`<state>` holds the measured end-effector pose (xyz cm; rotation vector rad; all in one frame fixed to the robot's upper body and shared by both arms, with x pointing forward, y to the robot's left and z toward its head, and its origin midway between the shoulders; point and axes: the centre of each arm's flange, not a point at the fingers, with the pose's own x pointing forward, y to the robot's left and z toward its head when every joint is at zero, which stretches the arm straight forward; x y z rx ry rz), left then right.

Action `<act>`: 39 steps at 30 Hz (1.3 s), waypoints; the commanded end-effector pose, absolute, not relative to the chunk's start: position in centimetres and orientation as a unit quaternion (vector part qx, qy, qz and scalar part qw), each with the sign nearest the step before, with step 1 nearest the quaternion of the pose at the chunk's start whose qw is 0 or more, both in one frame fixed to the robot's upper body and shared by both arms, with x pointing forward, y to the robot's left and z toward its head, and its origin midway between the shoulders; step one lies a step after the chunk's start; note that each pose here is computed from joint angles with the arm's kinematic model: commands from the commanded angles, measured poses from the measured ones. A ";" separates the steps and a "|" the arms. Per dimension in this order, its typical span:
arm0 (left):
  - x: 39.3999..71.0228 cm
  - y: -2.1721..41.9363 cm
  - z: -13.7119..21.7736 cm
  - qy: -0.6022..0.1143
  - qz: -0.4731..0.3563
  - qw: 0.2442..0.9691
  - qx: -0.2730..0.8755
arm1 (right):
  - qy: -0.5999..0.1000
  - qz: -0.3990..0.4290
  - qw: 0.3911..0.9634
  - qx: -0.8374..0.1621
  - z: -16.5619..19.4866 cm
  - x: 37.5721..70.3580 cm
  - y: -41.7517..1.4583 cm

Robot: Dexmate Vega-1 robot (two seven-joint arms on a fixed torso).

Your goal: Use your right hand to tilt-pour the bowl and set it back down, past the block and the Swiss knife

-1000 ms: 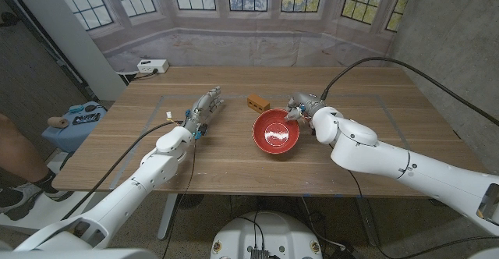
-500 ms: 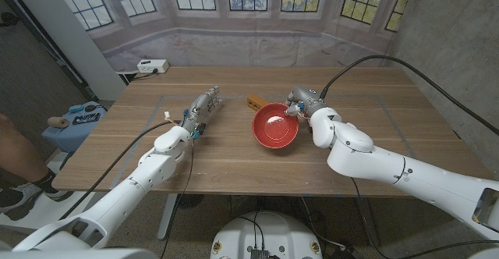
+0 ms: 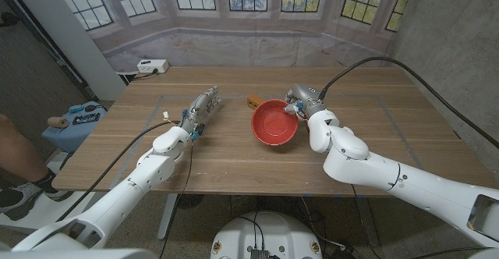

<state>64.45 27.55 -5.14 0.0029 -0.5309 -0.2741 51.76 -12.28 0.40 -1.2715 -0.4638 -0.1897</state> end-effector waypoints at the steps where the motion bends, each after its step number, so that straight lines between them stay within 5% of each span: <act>1: 64.1 27.7 -5.3 -0.264 -0.135 0.955 0.002 | -0.242 -0.126 0.764 -0.585 0.2 51.4 -12.1; 39: 63.6 27.2 -4.6 -0.277 -0.134 0.952 0.007 | -0.336 -0.271 0.716 -0.549 -1.2 52.1 -9.9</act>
